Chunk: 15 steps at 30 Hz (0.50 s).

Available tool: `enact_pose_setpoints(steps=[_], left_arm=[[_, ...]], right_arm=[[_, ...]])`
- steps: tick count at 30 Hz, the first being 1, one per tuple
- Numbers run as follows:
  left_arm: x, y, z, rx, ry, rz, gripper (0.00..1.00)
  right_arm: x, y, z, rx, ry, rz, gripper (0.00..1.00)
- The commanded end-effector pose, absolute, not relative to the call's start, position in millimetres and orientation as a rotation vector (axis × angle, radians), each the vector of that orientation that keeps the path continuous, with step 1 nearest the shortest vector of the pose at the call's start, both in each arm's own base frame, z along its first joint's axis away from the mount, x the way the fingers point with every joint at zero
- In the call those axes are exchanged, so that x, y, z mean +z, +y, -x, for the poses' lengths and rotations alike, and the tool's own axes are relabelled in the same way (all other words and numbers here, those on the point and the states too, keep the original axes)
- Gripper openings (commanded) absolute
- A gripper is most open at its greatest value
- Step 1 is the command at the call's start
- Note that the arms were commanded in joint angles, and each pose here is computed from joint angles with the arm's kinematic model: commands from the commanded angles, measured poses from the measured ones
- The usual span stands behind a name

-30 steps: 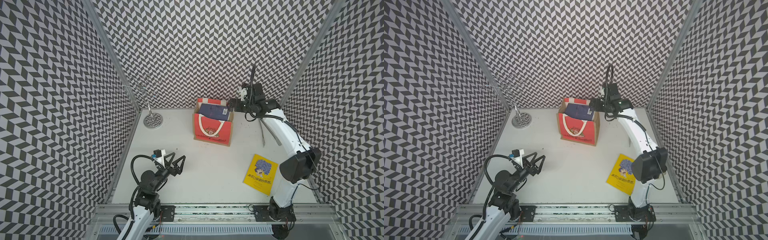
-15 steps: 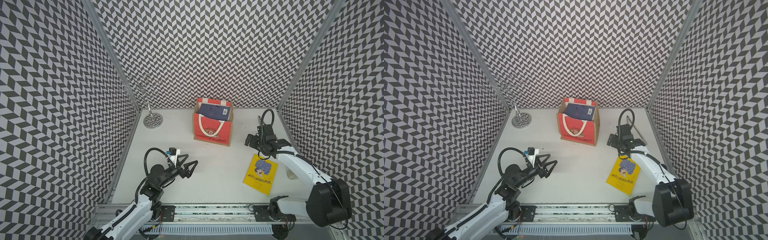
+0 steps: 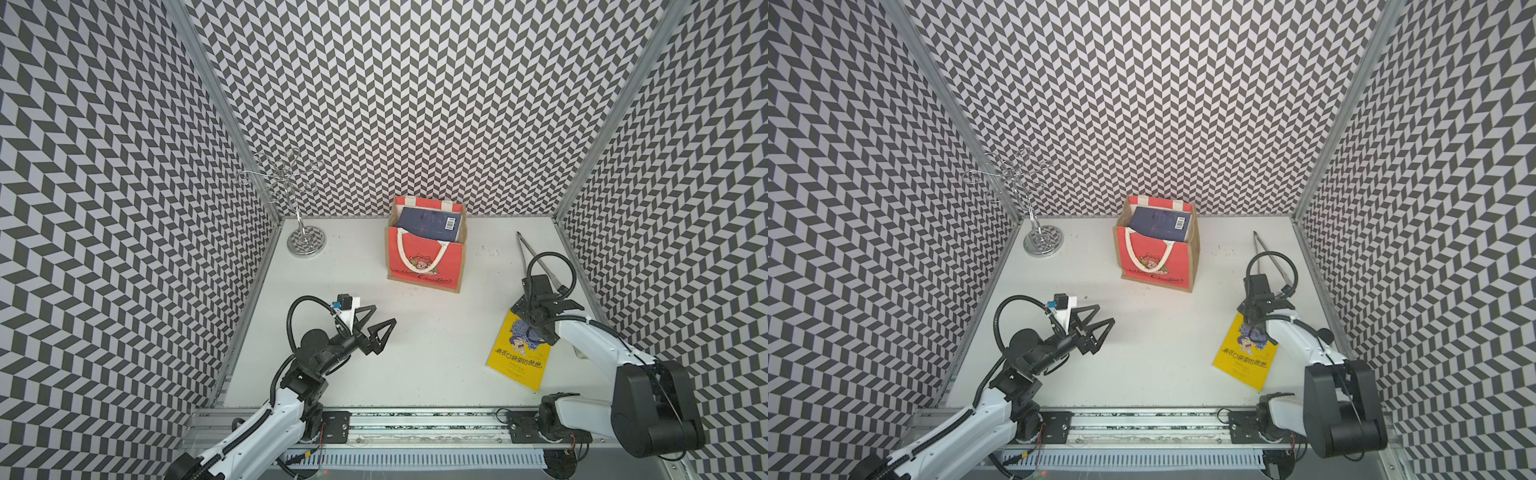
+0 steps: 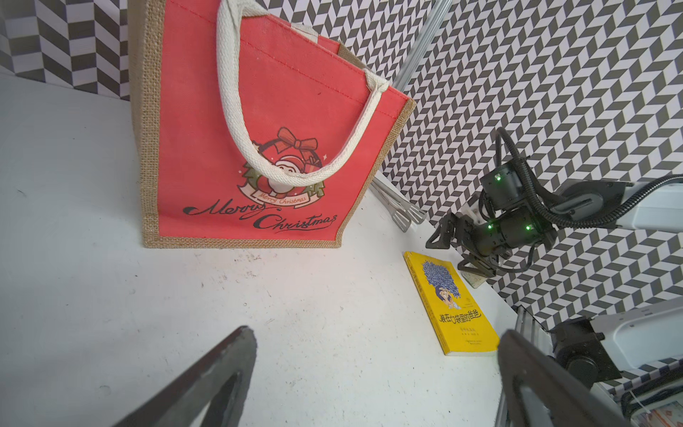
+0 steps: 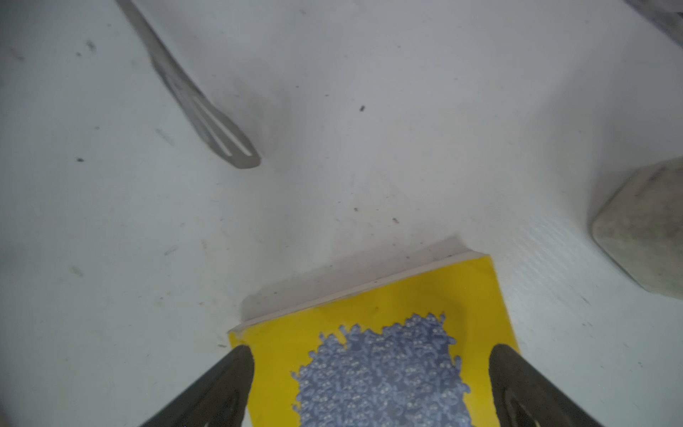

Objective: Put the books into the canvas bag
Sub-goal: Move the book to the center of the board.

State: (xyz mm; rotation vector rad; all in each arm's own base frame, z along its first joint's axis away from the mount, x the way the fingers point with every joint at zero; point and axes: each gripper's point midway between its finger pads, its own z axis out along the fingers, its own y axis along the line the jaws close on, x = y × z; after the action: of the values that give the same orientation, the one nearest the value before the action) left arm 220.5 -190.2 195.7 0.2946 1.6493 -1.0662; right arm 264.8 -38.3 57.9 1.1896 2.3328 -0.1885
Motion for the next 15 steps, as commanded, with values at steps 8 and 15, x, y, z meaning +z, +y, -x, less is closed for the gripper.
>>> enact_pose_setpoints(steps=[8, 15], left_arm=[[207.0, -198.0, -230.5, -1.062, 1.646, -0.311, 1.00], [205.6, -204.5, -233.8, -1.080, 1.663, -0.321, 1.00]], right_arm=[[34.3, -57.7, -237.3, -0.129, 2.223, -1.405, 0.98], [8.9, 6.8, -244.0, 0.199, 2.463, -1.181, 0.99]])
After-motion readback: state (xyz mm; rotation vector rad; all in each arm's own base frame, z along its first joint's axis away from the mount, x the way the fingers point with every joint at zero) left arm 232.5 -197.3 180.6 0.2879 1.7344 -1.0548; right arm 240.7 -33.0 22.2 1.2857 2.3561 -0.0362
